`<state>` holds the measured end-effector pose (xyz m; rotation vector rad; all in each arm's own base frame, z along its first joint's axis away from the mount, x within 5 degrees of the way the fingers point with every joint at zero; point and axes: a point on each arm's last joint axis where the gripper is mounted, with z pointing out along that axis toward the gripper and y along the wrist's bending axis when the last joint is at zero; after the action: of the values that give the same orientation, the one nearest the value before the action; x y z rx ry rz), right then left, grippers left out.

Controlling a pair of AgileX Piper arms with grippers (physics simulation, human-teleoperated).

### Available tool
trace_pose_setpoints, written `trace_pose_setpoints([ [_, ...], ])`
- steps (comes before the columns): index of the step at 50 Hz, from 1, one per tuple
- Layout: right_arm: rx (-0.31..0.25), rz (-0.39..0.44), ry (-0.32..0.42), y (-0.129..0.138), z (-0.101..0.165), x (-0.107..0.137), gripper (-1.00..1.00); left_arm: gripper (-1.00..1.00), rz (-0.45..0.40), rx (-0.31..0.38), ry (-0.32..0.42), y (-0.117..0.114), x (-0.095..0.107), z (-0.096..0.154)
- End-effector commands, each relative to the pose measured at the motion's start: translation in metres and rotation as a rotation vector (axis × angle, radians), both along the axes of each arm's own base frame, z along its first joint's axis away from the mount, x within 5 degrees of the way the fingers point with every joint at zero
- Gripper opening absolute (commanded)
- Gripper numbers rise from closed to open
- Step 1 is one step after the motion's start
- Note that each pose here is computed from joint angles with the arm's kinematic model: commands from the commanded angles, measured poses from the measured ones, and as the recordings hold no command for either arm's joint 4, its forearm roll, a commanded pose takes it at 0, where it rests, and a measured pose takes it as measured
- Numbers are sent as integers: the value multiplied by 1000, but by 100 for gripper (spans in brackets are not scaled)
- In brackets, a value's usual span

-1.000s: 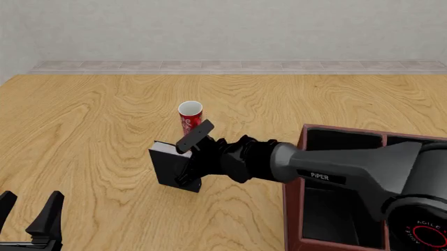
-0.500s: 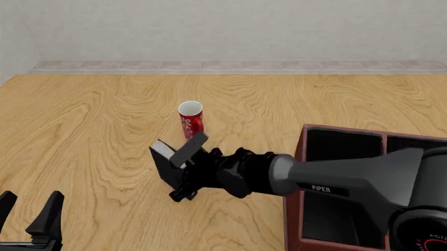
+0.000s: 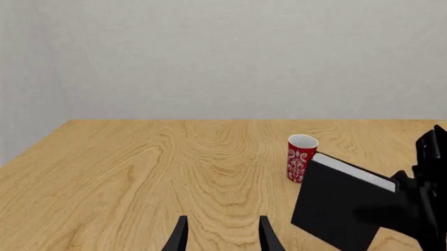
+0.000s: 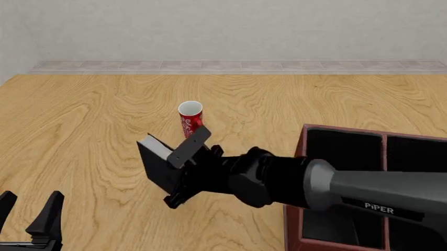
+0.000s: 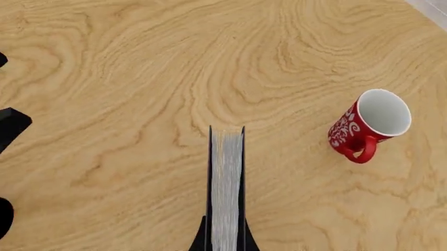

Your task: Pick up the book and place it in the left compartment of the caddy.

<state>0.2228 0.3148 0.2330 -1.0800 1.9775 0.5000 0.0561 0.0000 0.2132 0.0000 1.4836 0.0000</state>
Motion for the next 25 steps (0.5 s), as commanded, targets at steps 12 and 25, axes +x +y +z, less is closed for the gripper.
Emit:
trace_pose_setpoints([
  [12, 74, -8, -68, -19, 58, -6, -100, 100, 0, 0, 0, 0, 0, 0],
  [25, 116, -21, -123, -39, 94, -11, -100, 100, 0, 0, 0, 0, 0, 0],
])
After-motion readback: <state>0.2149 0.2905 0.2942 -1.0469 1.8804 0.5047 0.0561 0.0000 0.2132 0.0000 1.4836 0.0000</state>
